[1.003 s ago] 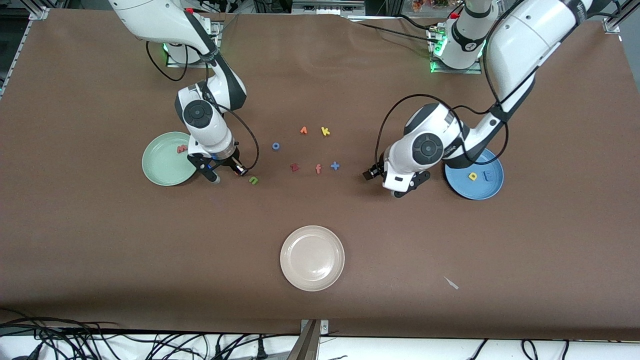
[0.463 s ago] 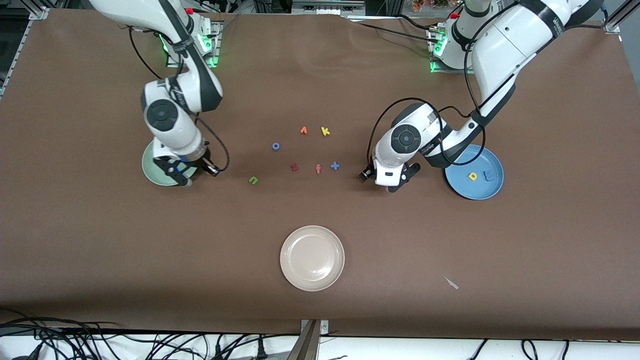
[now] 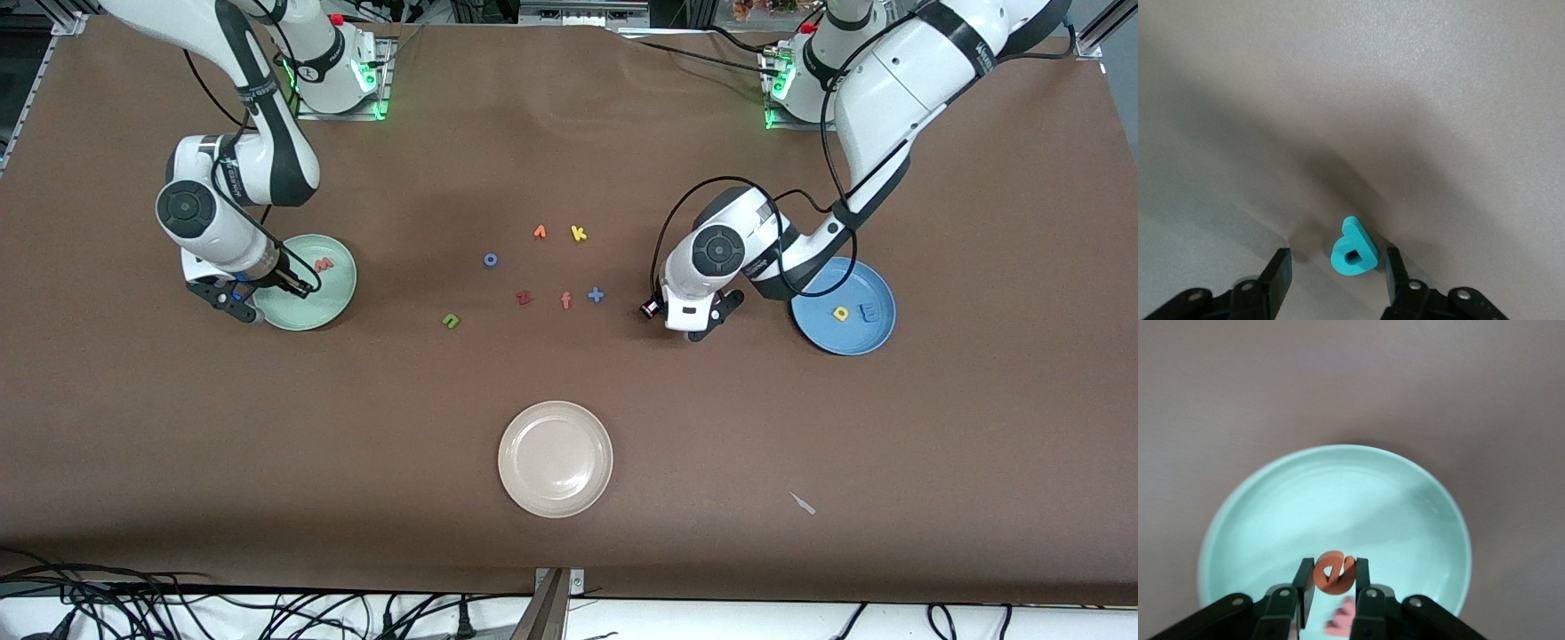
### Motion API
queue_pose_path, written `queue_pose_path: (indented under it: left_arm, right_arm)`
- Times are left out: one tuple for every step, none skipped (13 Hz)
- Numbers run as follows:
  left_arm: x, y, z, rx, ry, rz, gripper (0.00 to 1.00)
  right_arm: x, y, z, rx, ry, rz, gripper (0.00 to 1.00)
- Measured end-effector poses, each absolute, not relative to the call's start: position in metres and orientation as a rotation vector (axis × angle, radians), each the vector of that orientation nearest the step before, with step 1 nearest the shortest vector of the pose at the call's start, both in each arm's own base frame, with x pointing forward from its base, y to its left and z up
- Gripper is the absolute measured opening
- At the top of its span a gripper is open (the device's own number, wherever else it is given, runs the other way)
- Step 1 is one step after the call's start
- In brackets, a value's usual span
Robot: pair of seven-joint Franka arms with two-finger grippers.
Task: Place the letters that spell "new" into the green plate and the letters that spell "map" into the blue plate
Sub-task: 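Drop the e into the green plate while the left gripper grasps the p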
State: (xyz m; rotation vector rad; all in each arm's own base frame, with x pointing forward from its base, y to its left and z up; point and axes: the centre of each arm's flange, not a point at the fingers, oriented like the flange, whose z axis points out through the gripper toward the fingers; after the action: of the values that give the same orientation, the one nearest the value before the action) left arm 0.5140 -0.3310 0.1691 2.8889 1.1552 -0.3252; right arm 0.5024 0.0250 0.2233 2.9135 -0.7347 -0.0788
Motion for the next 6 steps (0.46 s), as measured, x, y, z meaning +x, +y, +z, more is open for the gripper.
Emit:
queue_pose_path:
  left_arm:
    - [0.515, -0.332, 0.170, 2.883, 1.154, -0.319, 0.57]
    - [0.516, -0.332, 0.170, 2.882, 1.154, -0.318, 0.52]
    - [0.516, -0.332, 0.171, 2.882, 1.155, -0.318, 0.52]
    - [0.516, -0.332, 0.171, 2.880, 1.154, -0.315, 0.46]
    - [0.516, -0.332, 0.171, 2.880, 1.156, -0.314, 0.45]
    - [0.517, -0.332, 0.171, 2.880, 1.156, -0.313, 0.45]
  right_arm:
    - [0.497, 0.020, 0.218, 2.914, -0.725, -0.082, 0.28]
    - [0.494, 0.017, 0.215, 2.915, -0.719, -0.084, 0.34]
    - [0.493, 0.016, 0.215, 2.916, -0.713, -0.083, 0.43]
    - [0.494, 0.017, 0.217, 2.919, -0.713, -0.079, 0.54]
    - [0.496, 0.018, 0.221, 2.923, -0.712, -0.074, 0.65]
    - [0.499, 0.022, 0.227, 2.929, -0.706, -0.075, 0.77]
